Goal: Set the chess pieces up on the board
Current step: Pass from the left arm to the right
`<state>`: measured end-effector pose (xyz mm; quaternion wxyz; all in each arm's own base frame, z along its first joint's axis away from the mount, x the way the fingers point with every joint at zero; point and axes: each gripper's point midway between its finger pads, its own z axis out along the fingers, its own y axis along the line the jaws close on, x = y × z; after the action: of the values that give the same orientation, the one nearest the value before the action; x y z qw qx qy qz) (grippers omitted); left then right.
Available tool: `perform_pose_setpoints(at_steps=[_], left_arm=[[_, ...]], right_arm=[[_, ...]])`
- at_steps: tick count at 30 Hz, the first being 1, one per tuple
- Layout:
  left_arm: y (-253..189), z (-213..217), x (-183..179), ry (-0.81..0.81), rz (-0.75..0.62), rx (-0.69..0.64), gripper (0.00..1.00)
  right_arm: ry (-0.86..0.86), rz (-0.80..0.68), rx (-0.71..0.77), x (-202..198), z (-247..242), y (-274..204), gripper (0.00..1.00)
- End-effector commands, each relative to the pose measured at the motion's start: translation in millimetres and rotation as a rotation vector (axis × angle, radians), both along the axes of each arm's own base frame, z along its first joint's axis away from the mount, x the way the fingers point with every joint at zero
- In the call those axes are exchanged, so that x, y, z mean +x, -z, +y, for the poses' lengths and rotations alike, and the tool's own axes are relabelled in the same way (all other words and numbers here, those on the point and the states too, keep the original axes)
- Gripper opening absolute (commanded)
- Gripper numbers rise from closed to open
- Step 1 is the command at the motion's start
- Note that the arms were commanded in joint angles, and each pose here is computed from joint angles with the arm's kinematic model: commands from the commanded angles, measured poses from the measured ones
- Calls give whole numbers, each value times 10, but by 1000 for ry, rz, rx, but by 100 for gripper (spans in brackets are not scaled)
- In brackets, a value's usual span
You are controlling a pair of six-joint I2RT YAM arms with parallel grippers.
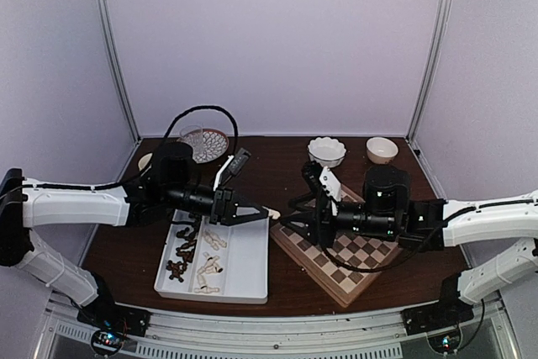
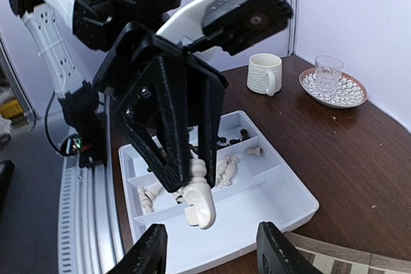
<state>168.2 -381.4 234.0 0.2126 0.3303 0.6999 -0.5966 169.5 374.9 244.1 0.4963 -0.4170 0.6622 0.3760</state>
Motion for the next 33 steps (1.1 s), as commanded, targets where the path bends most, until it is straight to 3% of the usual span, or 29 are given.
perform_pose_setpoints(at_steps=[1, 6, 16, 33], left_arm=[[-195, 46, 10, -20, -154, -92, 14], [-259, 94, -9, -30, -221, -124, 15], [-321, 146, -11, -60, -282, -180, 15], [-365, 77, -105, 4, -228, -233, 15]], right_arm=[[-42, 183, 173, 12, 32, -216, 50], [-119, 294, 278, -32, 44, -346, 50], [-217, 387, 301, -133, 195, -360, 44], [-225, 418, 295, -115, 265, -308, 44]])
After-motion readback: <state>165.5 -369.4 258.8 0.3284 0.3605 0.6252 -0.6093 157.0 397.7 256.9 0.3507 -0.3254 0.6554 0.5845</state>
